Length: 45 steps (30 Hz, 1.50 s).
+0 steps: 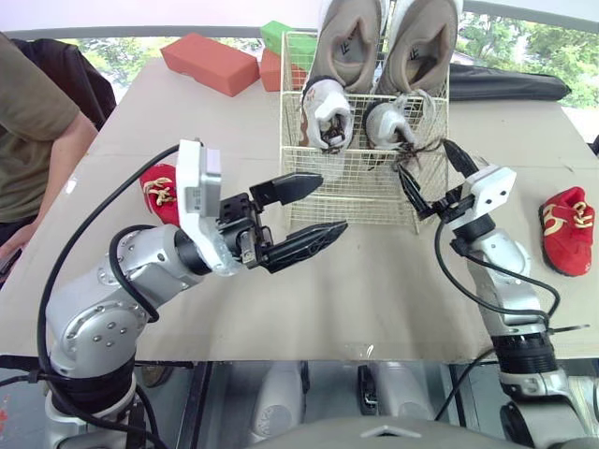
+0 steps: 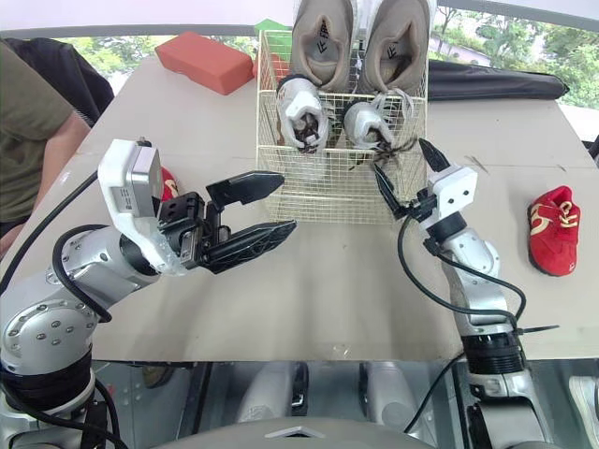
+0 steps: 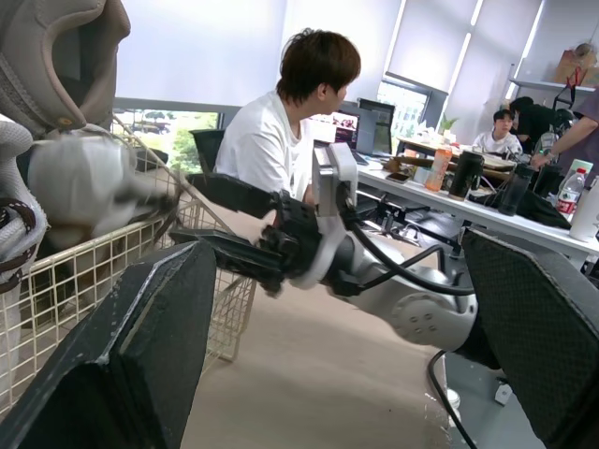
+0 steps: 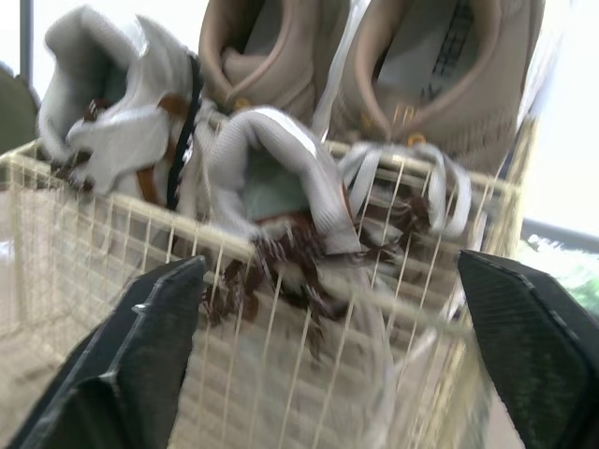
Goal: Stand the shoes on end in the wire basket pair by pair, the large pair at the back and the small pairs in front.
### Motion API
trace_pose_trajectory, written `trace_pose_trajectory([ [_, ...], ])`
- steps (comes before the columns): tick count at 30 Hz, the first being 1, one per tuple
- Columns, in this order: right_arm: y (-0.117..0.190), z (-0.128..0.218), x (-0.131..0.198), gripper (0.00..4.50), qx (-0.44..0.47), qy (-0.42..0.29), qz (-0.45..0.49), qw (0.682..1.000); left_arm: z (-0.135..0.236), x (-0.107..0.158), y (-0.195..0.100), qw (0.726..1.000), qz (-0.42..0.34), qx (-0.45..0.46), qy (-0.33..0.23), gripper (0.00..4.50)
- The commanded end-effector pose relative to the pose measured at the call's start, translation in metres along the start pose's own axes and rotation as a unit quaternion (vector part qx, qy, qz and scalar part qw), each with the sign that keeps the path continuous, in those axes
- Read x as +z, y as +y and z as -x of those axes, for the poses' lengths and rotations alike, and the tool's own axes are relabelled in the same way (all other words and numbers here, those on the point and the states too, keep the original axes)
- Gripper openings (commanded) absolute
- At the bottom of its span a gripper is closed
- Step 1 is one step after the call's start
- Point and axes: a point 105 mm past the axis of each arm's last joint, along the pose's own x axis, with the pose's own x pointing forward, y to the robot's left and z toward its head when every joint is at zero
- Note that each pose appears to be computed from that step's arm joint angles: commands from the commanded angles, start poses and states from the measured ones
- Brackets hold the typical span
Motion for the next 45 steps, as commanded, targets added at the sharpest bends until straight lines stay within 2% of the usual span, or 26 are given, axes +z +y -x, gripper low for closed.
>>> trace_pose_trajectory([
  [1,-0.004,0.011,0.024,3.87,0.030,0.003,0.032,0.999,0.003,0.003,0.004,1.000,0.005,0.020,-0.012,4.50],
  [6,0.018,0.022,0.056,3.87,0.137,-0.001,0.009,0.990,0.021,0.007,0.037,0.985,0.007,0.159,-0.059,4.50],
  [10,0.043,0.033,0.079,3.87,0.257,0.008,-0.020,0.966,0.065,0.006,0.076,0.934,0.000,0.346,-0.091,4.50],
  [11,0.047,0.034,0.082,3.87,0.276,0.012,-0.026,0.961,0.075,0.005,0.082,0.919,-0.006,0.383,-0.093,4.50],
  [13,0.056,0.041,0.090,3.87,0.328,0.019,-0.025,0.944,0.107,0.001,0.094,0.870,-0.043,0.486,-0.078,4.50],
  [16,0.063,0.050,0.094,3.87,0.374,0.036,-0.031,0.926,0.139,-0.012,0.098,0.803,-0.049,0.592,-0.053,4.50],
  [19,0.064,0.053,0.094,3.87,0.387,0.046,-0.034,0.920,0.157,-0.031,0.095,0.744,-0.058,0.666,-0.006,4.50],
  [20,0.063,0.052,0.093,3.87,0.386,0.047,-0.034,0.921,0.159,-0.036,0.095,0.733,-0.059,0.677,0.004,4.50],
  [22,0.061,0.052,0.091,3.87,0.384,0.051,-0.031,0.921,0.159,-0.046,0.099,0.722,-0.063,0.688,0.028,4.50],
  [25,0.059,0.051,0.091,3.87,0.382,0.054,-0.028,0.922,0.155,-0.056,0.110,0.719,-0.040,0.694,0.026,4.50],
  [28,0.056,0.051,0.091,3.87,0.375,0.056,-0.021,0.925,0.143,-0.068,0.124,0.732,-0.024,0.680,0.029,4.50],
  [31,0.057,0.051,0.090,3.87,0.375,0.061,-0.015,0.925,0.147,-0.082,0.136,0.713,-0.030,0.699,0.042,4.50],
  [34,0.058,0.050,0.092,3.91,0.374,0.061,-0.011,0.926,0.152,-0.098,0.143,0.693,-0.018,0.719,0.045,3.67],
  [35,0.057,0.050,0.093,3.91,0.372,0.061,-0.011,0.926,0.150,-0.098,0.143,0.696,-0.025,0.717,0.039,3.05],
  [36,0.057,0.049,0.094,3.91,0.370,0.060,-0.011,0.927,0.147,-0.097,0.143,0.697,-0.031,0.715,0.034,2.84],
  [37,0.056,0.049,0.094,3.91,0.368,0.061,-0.011,0.928,0.146,-0.096,0.143,0.696,-0.037,0.716,0.030,2.09],
  [38,0.056,0.049,0.093,3.91,0.368,0.062,-0.012,0.928,0.146,-0.096,0.143,0.695,-0.039,0.718,0.027,1.83],
  [40,0.055,0.048,0.091,3.91,0.365,0.068,-0.013,0.929,0.146,-0.095,0.143,0.693,-0.045,0.720,0.020,0.94],
  [42,0.053,0.047,0.088,3.91,0.361,0.075,-0.015,0.929,0.146,-0.090,0.143,0.692,-0.050,0.720,0.010,0.25],
  [44,0.051,0.045,0.087,3.91,0.357,0.078,-0.017,0.931,0.152,-0.075,0.141,0.682,-0.071,0.728,-0.016,0.19],
  [45,0.049,0.043,0.086,3.91,0.351,0.078,-0.015,0.933,0.154,-0.051,0.139,0.680,-0.102,0.724,-0.059,0.19],
])
